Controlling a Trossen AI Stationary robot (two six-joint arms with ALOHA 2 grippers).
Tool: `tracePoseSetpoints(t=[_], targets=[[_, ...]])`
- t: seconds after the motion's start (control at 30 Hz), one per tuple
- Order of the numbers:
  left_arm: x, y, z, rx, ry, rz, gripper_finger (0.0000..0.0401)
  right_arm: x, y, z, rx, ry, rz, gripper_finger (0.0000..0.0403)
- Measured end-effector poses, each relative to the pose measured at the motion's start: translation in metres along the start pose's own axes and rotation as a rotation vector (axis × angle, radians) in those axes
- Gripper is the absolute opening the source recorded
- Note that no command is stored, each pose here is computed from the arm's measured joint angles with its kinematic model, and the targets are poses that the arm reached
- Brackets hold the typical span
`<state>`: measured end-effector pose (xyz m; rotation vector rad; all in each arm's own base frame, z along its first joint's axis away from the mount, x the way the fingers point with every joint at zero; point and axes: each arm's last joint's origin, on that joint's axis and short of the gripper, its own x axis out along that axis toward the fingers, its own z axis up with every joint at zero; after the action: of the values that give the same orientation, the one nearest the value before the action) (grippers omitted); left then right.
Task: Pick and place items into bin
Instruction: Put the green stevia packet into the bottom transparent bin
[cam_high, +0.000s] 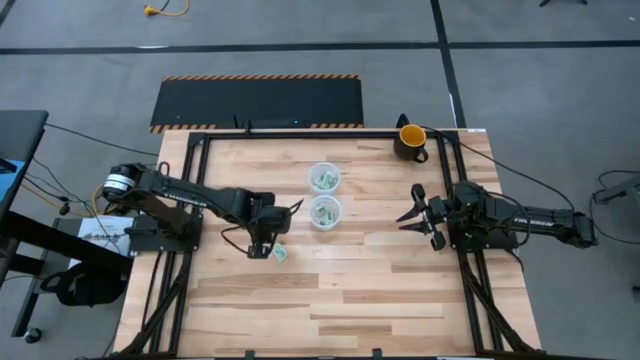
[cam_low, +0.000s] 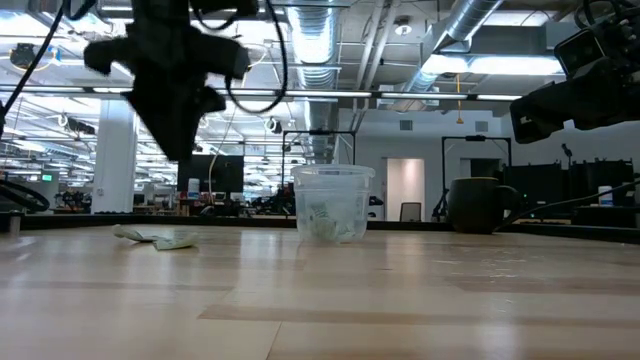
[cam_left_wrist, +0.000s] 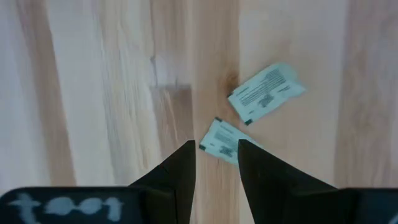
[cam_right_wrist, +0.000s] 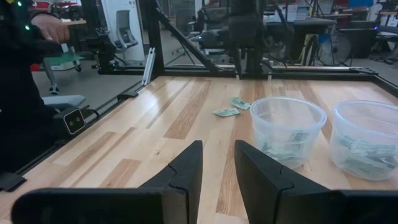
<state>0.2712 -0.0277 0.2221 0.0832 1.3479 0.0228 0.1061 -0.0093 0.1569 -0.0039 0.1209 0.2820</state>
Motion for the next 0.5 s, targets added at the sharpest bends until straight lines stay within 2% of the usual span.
tracePoseSetpoints(t=[0.17,0.5], targets=[[0.018,-0.002,-0.01,-0.098,0.016,-0.005,0.011,0.0,0.0,0.0,0.0,0.0,0.0,0.0087],[0.04,-0.006,-0.028,-0.219,0.08,-0.116,0.011,0.0,0.0,0.0,0.0,0.0,0.0,0.0087]])
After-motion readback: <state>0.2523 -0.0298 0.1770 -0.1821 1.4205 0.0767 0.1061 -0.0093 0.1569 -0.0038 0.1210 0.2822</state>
